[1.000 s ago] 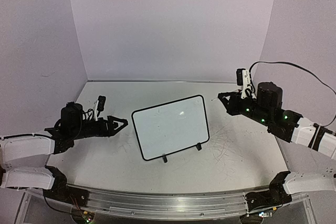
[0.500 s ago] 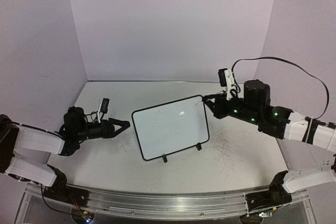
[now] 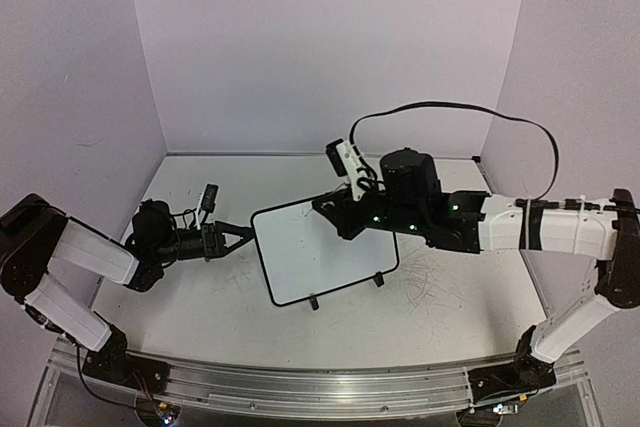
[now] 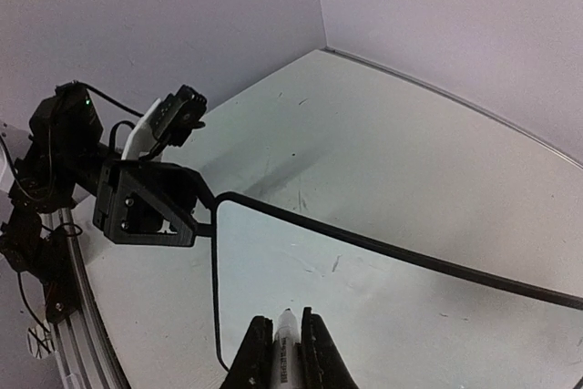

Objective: Write a sentence on the whiteboard
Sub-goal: Hold the whiteboard at the center of the board, then write a sentence on the whiteboard.

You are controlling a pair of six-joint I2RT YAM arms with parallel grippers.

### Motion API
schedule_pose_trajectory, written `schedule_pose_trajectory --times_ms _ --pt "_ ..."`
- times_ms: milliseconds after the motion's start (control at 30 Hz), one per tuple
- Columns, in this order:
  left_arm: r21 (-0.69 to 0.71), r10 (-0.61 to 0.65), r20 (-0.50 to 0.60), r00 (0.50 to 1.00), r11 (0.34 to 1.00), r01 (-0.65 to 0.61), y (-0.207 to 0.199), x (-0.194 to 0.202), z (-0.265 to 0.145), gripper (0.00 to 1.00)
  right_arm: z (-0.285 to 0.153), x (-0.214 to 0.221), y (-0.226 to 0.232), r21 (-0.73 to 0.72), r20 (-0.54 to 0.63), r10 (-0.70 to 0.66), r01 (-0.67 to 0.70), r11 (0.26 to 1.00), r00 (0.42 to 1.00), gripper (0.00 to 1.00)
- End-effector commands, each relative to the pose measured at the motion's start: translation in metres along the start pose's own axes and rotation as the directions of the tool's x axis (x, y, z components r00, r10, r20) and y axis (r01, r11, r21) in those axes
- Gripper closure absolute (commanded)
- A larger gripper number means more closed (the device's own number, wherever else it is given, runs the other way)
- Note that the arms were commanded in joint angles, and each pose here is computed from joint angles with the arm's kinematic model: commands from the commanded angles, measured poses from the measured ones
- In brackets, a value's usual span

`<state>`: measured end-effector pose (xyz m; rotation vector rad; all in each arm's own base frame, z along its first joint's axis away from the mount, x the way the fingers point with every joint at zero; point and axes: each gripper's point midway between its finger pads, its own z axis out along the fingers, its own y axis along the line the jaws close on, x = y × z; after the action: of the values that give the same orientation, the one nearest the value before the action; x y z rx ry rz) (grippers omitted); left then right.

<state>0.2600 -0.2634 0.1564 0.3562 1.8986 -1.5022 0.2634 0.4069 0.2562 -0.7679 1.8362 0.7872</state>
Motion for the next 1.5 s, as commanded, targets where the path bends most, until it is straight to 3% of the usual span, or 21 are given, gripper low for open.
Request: schedule_pose_trajectory --times_ms 0,367,1467 --pt "0.127 0.082 0.018 0.997 0.988 -0.083 -0.026 -0.02 0.011 0.48 0.019 -0.021 0.029 -0.015 0.059 -0.08 0.081 0.997 0.995 1.0" --pt "0.133 0.11 0.002 0.994 0.985 -0.109 -0.023 -0.016 0.015 0.68 0.052 -0.009 0.051 -0.029 0.061 -0.166 0.168 0.985 0.984 1.0" --pt "0.157 0.181 -0.029 0.983 0.972 -0.174 -0.022 -0.004 0.014 0.99 0.054 -0.006 0.054 0.116 0.177 -0.201 0.182 0.976 0.963 1.0"
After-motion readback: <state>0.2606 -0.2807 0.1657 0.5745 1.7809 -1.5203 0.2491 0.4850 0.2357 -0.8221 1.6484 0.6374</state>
